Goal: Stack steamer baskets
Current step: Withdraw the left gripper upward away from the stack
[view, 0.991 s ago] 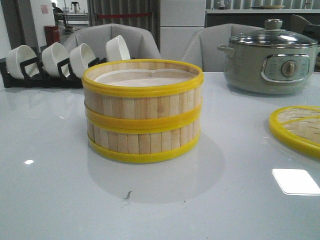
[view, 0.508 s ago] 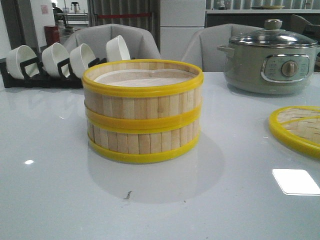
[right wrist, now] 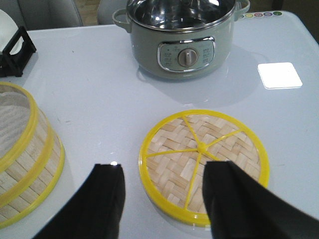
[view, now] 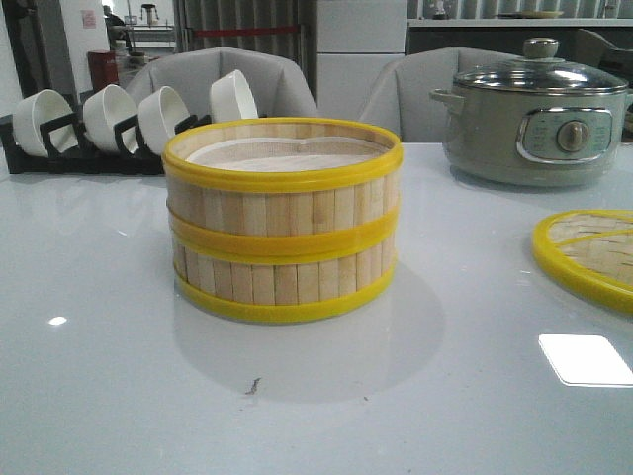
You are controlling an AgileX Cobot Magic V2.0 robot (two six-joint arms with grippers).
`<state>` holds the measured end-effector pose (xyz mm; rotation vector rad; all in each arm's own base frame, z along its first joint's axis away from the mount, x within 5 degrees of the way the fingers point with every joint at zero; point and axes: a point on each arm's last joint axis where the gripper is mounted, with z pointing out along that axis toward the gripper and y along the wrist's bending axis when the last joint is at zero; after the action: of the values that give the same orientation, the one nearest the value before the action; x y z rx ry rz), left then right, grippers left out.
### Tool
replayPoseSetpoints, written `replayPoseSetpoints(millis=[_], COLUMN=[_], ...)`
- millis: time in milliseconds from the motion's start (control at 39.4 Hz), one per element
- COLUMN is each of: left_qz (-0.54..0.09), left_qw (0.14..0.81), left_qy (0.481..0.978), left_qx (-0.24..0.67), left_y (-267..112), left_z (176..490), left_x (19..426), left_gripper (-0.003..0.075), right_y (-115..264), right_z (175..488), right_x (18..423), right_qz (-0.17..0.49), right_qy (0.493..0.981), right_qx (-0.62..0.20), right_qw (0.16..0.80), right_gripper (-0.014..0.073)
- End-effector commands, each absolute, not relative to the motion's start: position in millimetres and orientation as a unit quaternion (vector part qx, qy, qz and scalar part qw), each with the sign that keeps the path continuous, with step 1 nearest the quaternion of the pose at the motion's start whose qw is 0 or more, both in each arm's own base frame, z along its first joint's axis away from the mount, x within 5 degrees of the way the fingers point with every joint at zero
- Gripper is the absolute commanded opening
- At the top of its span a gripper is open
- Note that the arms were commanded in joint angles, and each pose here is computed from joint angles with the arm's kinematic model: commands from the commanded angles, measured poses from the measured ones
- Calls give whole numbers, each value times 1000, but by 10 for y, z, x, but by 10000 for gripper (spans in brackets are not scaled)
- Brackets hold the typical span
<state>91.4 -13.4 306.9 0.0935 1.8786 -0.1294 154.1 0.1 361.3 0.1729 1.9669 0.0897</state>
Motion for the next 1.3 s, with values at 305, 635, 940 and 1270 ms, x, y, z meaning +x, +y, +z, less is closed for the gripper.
replayPoseSetpoints(millis=[305, 635, 940, 1270], left_qz=[-66, -66, -66, -66], left_qw=[615, 615, 615, 615], left_qy=[785, 785, 785, 785], left_qx=[34, 34, 34, 34], left_y=[-142, -142, -142, -142], left_z=[3097, 3097, 3097, 3097], left_x=[938, 938, 938, 938], left_gripper=[85, 85, 85, 85], right_y=[-6, -6, -6, 2], right_z=[3781, 3781, 3781, 3758], right_x=[1547, 1547, 1547, 1563], right_qz=[34, 34, 34, 45], right_qy=[806, 806, 806, 811], right_qx=[66, 66, 66, 75], right_qw=[588, 588, 588, 579], right_gripper=[465, 465, 465, 465])
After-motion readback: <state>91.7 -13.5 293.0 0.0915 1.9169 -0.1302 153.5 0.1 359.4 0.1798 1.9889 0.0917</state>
